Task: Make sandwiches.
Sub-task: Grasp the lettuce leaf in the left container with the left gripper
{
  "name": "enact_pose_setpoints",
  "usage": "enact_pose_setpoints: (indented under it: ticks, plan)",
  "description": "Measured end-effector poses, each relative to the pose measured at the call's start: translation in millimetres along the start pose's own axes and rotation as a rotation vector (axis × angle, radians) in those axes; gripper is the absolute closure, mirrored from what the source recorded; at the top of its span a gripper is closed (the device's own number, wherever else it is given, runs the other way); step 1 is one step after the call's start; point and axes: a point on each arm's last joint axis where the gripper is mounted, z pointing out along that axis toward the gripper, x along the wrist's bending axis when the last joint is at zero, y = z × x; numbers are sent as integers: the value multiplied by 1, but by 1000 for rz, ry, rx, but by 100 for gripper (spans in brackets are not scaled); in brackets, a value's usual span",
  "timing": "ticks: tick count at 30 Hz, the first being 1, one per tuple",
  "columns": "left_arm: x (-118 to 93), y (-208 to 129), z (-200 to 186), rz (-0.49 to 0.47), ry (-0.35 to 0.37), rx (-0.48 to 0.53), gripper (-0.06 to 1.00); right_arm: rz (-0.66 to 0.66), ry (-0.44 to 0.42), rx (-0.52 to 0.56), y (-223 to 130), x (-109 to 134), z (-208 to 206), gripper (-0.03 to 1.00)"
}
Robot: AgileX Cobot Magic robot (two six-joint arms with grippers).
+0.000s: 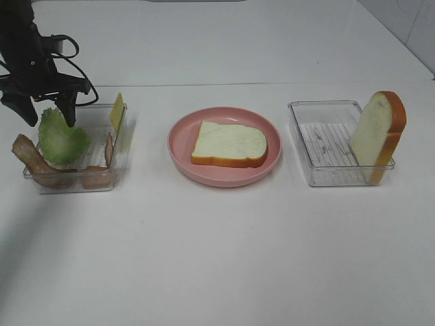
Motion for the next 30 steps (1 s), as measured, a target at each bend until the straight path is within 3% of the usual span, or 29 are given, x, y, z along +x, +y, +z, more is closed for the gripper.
enact_pose_setpoints:
  ticks: [7, 11, 16, 30]
  plan:
    - [-1, 0, 0, -2, -9, 1, 35, 0, 0, 0, 0, 0, 0, 16]
    - [-2, 0, 0, -5, -18, 2, 47, 0, 0, 0, 0, 0, 0, 16]
    - [-2, 0, 0, -7, -22, 2, 52, 0, 0, 0, 0, 0, 0, 16]
    - [-3, 0, 0, -43, -28, 3, 52, 0, 0, 0, 0, 0, 0, 16]
